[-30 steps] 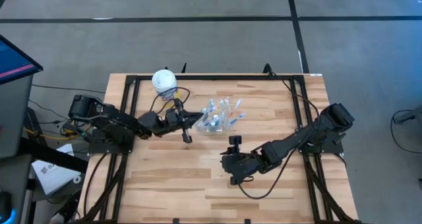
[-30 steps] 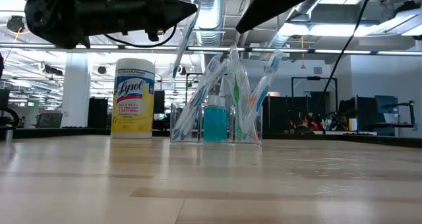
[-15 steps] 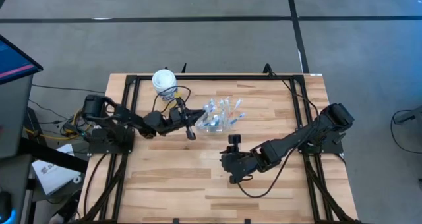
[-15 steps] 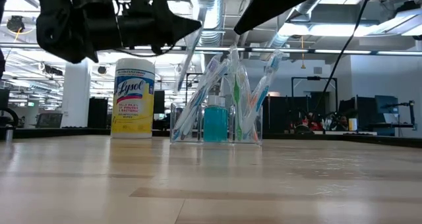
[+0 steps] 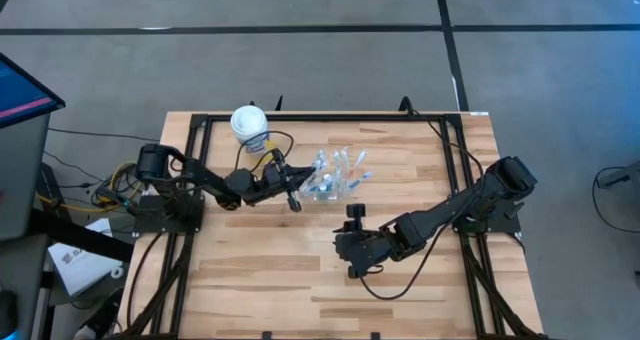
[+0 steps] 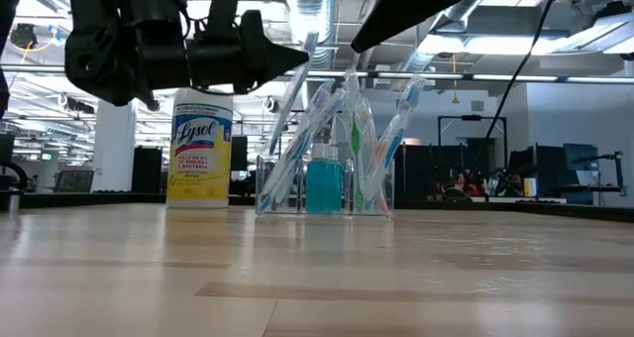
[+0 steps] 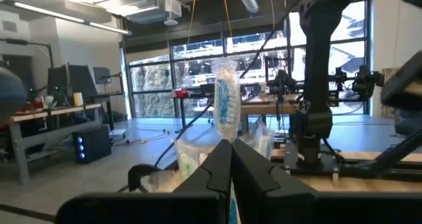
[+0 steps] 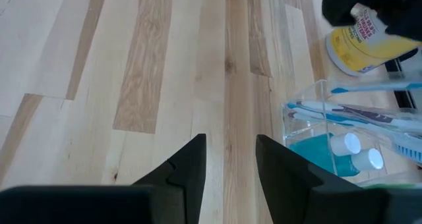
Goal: Pick & Place toothbrushing station
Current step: Put the blue toothbrush into the transparent organizer
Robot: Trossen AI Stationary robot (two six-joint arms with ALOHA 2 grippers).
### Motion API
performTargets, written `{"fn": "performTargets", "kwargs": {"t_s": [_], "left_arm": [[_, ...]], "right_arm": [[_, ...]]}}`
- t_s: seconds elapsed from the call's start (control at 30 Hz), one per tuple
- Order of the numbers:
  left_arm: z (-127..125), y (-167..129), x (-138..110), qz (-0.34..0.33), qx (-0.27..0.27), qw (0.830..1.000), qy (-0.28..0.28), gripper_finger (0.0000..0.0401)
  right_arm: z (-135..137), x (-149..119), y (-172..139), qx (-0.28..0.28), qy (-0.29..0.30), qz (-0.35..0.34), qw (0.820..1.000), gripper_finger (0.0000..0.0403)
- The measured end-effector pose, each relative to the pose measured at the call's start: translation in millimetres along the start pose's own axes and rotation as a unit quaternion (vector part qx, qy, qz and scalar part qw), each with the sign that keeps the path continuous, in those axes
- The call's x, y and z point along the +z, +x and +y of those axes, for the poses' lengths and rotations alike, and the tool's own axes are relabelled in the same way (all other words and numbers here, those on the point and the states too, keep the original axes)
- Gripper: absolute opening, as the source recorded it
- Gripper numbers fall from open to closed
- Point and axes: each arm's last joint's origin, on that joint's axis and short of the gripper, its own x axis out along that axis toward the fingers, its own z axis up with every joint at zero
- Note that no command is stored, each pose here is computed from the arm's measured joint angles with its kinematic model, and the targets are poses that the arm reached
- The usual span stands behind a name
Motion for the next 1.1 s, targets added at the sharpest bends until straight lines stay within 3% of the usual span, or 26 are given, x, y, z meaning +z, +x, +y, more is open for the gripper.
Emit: {"fn": "performTargets", "kwargs": {"t_s": [0.67, 1.1], "left_arm": [[4, 5, -31, 0.049, 0.014, 0.999, -0.019, 0.0000], [3, -16, -39, 0.081, 0.002, 0.997, -0.014, 0.0000]], "right_arm": [[0, 0, 0, 0.001, 0.000, 0.000, 1.000, 0.0122], [0, 0, 0, 0.001, -0.001, 0.002, 1.000, 0.0122]]}}
